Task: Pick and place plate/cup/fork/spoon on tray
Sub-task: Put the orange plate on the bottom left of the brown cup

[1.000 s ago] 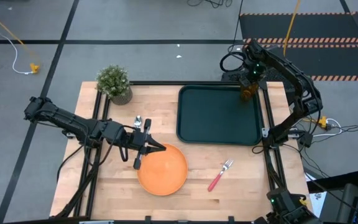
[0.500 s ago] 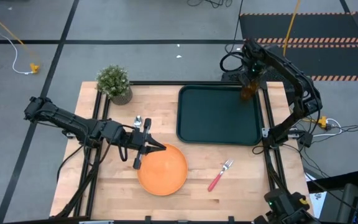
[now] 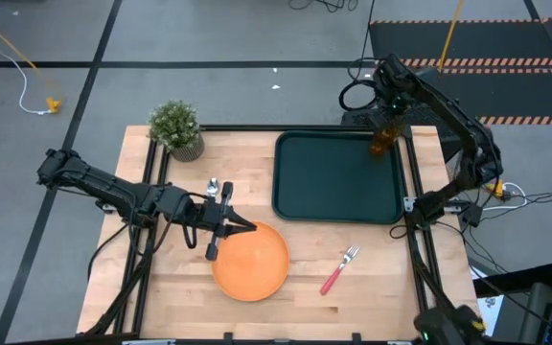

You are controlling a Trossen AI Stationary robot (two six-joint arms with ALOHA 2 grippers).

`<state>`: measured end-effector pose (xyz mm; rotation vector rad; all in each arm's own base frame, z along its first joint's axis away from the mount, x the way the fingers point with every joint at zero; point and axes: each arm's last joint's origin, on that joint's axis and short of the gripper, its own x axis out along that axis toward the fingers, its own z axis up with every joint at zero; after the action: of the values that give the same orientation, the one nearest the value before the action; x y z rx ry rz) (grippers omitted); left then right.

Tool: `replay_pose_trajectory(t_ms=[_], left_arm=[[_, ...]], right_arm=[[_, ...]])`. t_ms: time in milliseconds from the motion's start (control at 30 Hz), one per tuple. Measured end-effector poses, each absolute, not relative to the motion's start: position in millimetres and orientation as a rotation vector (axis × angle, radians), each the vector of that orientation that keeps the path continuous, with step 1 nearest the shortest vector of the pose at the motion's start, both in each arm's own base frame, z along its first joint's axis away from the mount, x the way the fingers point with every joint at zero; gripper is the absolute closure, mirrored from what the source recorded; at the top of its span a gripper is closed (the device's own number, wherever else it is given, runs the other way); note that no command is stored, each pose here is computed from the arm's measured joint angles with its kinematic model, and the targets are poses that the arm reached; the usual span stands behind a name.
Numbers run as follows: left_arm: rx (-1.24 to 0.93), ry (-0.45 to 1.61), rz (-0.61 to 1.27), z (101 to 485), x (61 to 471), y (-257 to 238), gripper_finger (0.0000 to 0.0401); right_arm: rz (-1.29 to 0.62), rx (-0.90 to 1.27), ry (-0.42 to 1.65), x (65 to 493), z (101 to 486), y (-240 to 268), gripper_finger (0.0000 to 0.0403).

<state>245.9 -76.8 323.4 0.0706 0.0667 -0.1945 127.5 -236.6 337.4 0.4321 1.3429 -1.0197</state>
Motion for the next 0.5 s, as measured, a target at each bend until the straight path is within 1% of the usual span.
replay_pose_trajectory(t_ms=[67,133,233,300,400,500], left_arm=[[0.004,0.055,-0.162,325,245,-78,0.0377],[-0.008,0.045,-0.153,329,244,-82,0.0377],[0.059,0.036,-0.168,334,240,-92,0.0377],[0.091,0.053,-0.134,336,238,-97,0.0377],[0.084,0.086,-0.066,341,235,-102,0.0377],[0.045,0.105,-0.071,342,231,-110,0.0377]], right_arm=[[-1.014,0.391,1.292,130,350,-221,0.0211],[-0.998,0.339,1.23,131,365,-201,0.0211],[-0.972,0.279,1.112,130,387,-166,0.0211],[-0.949,0.26,1.021,128,400,-142,0.0211],[-0.849,0.27,0.889,122,409,-106,0.0211],[-0.743,0.305,0.792,117,410,-77,0.0211]])
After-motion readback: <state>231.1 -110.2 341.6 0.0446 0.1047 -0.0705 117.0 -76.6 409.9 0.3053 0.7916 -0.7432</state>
